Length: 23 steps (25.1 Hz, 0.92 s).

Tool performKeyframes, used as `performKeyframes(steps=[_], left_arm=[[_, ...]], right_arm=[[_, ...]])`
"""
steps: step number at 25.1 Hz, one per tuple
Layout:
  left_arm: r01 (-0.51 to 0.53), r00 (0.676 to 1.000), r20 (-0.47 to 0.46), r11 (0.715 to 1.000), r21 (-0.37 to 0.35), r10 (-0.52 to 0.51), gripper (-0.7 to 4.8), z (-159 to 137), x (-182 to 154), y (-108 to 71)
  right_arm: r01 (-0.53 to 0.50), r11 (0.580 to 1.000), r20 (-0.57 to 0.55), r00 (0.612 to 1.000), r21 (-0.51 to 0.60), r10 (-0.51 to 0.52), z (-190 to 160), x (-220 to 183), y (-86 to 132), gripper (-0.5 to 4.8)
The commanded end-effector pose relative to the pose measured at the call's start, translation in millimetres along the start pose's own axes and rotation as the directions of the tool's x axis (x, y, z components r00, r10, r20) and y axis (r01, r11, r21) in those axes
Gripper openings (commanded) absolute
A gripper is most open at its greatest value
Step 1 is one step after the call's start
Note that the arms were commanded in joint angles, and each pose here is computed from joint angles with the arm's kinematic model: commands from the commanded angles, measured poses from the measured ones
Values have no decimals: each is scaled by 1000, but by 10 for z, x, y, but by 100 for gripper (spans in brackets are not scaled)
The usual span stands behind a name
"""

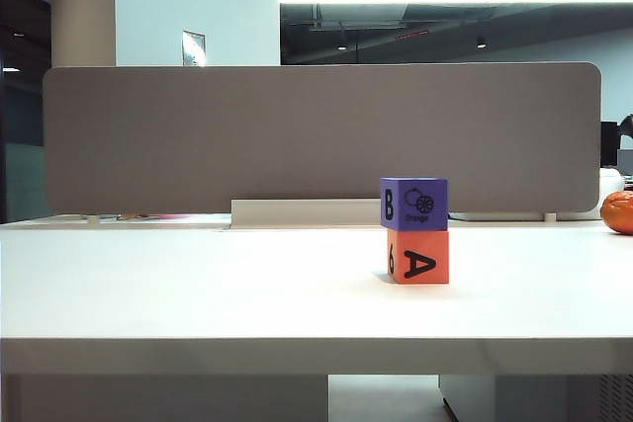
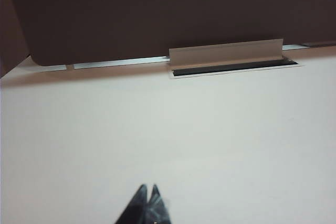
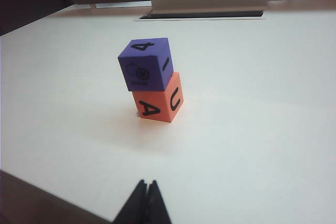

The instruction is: Stack one letter block on top of another letter block.

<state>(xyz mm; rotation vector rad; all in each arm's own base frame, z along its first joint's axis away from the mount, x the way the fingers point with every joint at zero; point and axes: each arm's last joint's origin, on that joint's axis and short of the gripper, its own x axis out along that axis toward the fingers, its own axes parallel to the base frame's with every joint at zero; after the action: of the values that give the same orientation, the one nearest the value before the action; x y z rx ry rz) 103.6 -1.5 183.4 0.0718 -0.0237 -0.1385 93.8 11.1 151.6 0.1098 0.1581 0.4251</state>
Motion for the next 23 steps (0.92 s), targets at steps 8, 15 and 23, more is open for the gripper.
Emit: performKeyframes(steps=[8, 15, 23], left_arm=[[-46, 999, 1, 999, 1, 46, -6, -148, -39, -5], [-121, 993, 0, 993, 2, 121, -6, -153, -69, 12], [-128, 992, -11, 992, 0, 128, -6, -163, -69, 13]], right_arm=[[-2, 1000, 11, 1000, -5, 2, 1, 3, -1, 0], [-2, 1000, 11, 1000, -5, 2, 1, 3, -1, 0], [-2, 1000, 11, 1000, -5, 2, 1, 3, -1, 0]])
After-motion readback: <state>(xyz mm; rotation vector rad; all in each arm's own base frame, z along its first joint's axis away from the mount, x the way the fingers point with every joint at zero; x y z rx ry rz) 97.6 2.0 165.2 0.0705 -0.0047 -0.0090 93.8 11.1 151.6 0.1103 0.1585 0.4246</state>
